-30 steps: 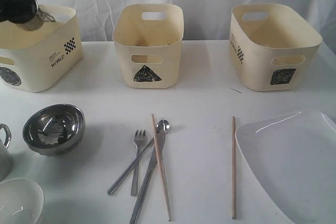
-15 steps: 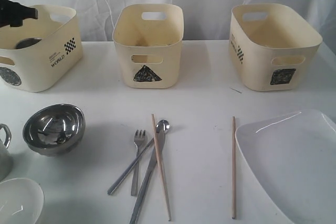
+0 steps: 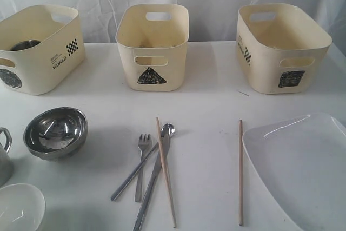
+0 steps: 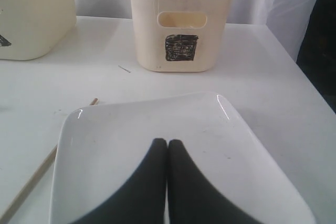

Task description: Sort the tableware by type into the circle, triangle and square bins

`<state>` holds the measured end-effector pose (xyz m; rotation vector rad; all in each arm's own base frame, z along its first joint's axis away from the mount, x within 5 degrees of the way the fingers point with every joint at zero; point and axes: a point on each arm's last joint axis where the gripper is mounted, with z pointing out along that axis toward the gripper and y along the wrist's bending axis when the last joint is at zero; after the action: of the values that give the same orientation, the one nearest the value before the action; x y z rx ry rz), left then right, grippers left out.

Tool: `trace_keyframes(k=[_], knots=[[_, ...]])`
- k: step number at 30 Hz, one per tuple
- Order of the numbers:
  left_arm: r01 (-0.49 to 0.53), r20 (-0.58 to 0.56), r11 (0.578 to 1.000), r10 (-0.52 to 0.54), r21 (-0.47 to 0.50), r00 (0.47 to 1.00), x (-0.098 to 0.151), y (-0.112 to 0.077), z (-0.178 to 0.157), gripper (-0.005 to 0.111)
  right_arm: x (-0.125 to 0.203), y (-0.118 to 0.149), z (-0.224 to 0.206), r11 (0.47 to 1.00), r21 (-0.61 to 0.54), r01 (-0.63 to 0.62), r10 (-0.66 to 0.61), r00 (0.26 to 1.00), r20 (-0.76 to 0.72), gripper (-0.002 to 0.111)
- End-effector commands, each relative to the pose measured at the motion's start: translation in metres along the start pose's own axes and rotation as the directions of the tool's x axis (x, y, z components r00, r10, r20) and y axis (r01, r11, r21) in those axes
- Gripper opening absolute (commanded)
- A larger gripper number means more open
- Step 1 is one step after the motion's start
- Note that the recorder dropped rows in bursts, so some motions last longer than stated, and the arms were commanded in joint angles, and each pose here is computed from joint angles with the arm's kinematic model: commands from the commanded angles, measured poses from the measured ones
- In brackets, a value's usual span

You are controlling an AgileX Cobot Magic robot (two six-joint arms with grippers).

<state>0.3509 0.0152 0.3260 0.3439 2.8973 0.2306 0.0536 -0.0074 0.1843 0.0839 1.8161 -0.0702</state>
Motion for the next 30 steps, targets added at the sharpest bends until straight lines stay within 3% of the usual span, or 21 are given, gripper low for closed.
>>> trace_keyframes(k=[1, 5, 11, 17, 25, 30], knots=[[-0.033, -0.215, 0.996, 0.05, 0.082, 0.975, 0.038, -0.012, 0.026, 0.047, 0.001, -0.001, 0.0, 1.0, 0.013, 0.005, -0.005, 1.0, 0.005, 0.0], [-0.049, -0.319, 0.991, 0.086, 0.123, 0.944, 0.067, -0.023, 0.045, 0.047, 0.001, -0.001, 0.0, 1.0, 0.013, 0.005, -0.005, 1.0, 0.005, 0.0], [-0.046, -0.276, 0.989, 0.083, 0.138, 0.957, 0.087, -0.036, 0.077, 0.047, 0.001, -0.001, 0.0, 1.0, 0.013, 0.005, -0.005, 1.0, 0.005, 0.0], [-0.005, -0.226, 1.0, 0.008, 0.011, 0.974, 0.098, -0.033, 0.103, 0.047, 0.001, -0.001, 0.0, 1.0, 0.013, 0.005, -0.005, 1.0, 0.005, 0.0], [0.009, -0.152, 1.0, -0.013, -0.024, 0.988, 0.101, -0.03, 0.08, 0.047, 0.001, -0.001, 0.0, 1.0, 0.013, 0.005, -0.005, 1.0, 0.005, 0.0], [0.031, -0.046, 0.99, -0.037, -0.138, 0.998, 0.104, -0.02, 0.057, 0.047, 0.001, -0.001, 0.0, 1.0, 0.013, 0.005, -0.005, 1.0, 0.005, 0.0]])
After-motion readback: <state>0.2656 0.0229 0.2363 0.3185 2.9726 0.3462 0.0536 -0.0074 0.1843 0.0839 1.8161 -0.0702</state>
